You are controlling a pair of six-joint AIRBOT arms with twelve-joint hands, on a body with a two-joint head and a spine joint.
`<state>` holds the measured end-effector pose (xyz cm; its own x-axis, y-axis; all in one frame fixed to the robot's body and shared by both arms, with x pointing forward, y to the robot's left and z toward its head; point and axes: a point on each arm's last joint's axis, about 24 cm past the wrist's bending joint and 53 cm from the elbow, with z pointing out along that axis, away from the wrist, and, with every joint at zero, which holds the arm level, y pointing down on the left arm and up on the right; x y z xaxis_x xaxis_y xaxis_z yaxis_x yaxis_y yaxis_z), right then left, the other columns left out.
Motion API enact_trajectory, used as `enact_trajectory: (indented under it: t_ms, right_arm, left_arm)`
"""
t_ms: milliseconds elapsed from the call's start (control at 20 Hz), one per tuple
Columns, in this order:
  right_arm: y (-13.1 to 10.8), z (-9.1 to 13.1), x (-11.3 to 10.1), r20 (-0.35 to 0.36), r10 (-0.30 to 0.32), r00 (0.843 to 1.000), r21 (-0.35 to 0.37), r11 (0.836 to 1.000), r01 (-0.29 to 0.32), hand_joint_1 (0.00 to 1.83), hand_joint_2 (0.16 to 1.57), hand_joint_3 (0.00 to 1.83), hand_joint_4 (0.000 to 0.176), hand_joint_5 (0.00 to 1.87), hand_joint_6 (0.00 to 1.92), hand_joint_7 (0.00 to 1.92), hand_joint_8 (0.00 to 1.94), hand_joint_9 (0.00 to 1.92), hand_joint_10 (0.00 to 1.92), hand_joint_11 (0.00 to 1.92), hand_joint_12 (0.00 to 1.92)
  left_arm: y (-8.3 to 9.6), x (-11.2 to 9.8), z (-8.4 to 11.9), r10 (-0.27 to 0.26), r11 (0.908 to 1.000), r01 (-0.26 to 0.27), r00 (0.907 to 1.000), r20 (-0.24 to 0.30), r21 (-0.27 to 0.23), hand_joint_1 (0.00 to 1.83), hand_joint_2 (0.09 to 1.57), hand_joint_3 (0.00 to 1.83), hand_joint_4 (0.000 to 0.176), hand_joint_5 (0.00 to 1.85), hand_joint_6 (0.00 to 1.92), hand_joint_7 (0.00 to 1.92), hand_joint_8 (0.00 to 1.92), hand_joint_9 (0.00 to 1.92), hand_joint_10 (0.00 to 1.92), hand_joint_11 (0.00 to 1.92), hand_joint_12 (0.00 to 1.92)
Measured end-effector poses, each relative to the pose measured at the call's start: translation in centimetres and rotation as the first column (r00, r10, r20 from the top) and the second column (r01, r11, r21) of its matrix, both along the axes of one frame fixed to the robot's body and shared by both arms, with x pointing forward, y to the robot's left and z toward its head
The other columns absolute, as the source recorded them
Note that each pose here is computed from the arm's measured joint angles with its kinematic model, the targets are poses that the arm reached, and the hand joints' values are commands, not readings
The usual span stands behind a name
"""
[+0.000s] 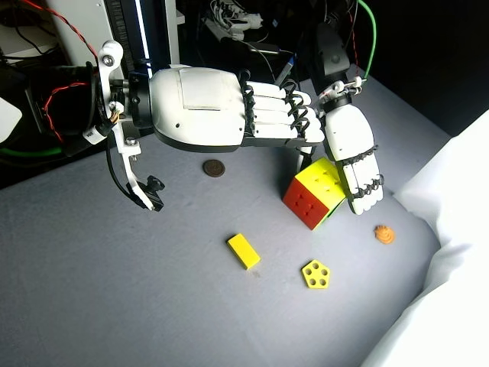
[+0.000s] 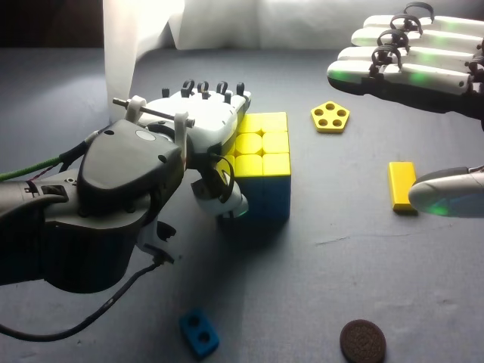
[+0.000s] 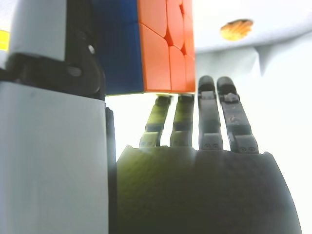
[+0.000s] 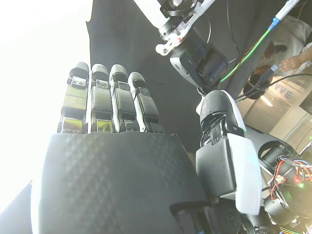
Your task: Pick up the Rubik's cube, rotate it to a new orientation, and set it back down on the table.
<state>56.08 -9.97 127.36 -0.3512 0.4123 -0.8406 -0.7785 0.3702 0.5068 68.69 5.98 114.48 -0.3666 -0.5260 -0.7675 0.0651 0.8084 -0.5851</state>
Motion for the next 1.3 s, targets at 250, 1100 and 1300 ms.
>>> enact_trajectory:
  t_ms: [250,1100,1300]
  right_arm:
    - [0.0,0.0,0.0,0.0,0.0,1.0,0.0,1.0,0.0,0.0,1.26,0.0,0.0,0.0,0.0,0.04,0.0,0.0,0.0,0.0,0.0]
    - [-0.9,0.5,0.6,0.007,-0.037,0.999,0.009,0.999,0.037,0.0,1.25,0.0,0.0,0.0,0.0,0.07,0.01,0.02,0.01,0.0,0.0]
    - [-1.0,0.6,0.6,0.015,-0.039,0.999,0.01,0.999,0.039,0.0,1.25,0.0,0.0,0.03,0.01,0.12,0.03,0.1,0.04,0.04,0.02]
  left_arm:
    - [0.0,0.2,0.7,-0.001,1.0,0.001,0.9997,0.025,0.007,1.1,1.07,0.0,0.0,0.56,0.26,0.18,1.2,0.18,1.25,0.0,1.42]
    - [-1.5,-0.7,2.8,-0.02,0.9998,0.02,0.9998,-0.008,-0.008,1.04,1.31,0.0,0.0,0.6,1.57,0.18,1.9,0.25,1.92,0.26,1.92]
    - [-1.1,-1.4,5.0,-0.024,0.9997,0.024,0.9997,0.0,-0.01,1.05,1.31,0.0,0.0,0.6,1.57,0.18,1.88,0.22,1.92,0.24,1.92]
